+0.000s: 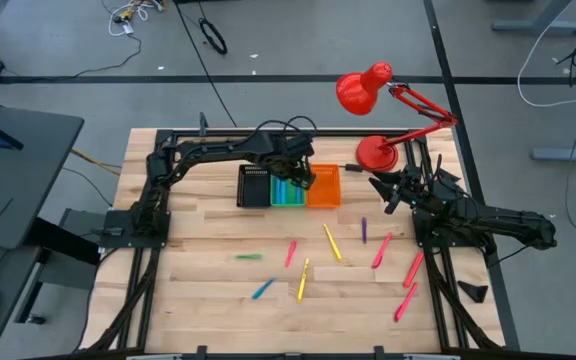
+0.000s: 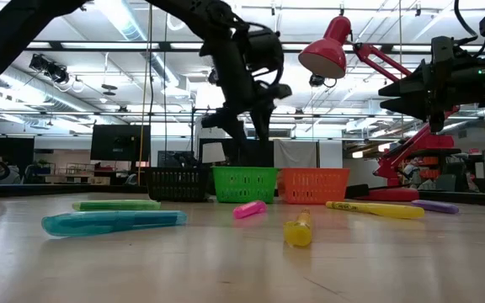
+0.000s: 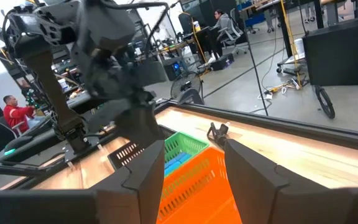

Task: Pick & Place Markers
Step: Put the large red highlighter pen into the green bin

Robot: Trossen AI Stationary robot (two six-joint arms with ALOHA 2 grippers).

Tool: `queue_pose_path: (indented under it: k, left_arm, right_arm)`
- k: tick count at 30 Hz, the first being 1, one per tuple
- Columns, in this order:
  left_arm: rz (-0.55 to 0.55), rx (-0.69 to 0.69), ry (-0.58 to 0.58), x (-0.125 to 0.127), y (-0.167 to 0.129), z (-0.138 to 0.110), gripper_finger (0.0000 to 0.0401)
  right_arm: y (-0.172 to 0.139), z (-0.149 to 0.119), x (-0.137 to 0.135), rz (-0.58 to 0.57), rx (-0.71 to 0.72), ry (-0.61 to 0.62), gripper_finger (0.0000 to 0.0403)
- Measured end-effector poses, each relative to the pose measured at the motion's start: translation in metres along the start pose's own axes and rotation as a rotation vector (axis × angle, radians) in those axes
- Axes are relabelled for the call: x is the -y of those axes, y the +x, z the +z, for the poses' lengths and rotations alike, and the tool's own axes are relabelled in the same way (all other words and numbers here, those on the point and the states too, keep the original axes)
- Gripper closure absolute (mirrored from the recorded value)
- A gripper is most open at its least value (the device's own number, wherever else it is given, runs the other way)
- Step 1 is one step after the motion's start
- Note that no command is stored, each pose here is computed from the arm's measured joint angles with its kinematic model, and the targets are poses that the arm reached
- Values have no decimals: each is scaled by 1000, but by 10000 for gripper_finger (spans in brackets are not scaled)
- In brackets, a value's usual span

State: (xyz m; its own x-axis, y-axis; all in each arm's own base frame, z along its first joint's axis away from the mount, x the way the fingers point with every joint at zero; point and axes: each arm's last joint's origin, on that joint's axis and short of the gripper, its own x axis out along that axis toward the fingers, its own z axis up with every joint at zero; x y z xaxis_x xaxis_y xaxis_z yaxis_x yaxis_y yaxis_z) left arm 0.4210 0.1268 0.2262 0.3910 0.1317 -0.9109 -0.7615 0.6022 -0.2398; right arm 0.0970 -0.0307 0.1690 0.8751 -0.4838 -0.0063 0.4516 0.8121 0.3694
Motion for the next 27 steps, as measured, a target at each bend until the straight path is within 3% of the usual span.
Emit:
queue_pose_path:
  k: [11,15,22,27]
  left_arm:
    - [-177,-2,577,21,-23,-12,208]
    - [-288,-16,768,32,-27,-20,208]
    - [-437,192,912,56,-63,-23,208]
    - [-484,340,941,55,-66,-41,208]
  right_arm:
    - [0,0,0,0,-1,0,233]
    - [0,0,0,0,-1,0,233]
    - [0,0,0,0,0,0,233]
    - [0,0,0,0,-1,0,233]
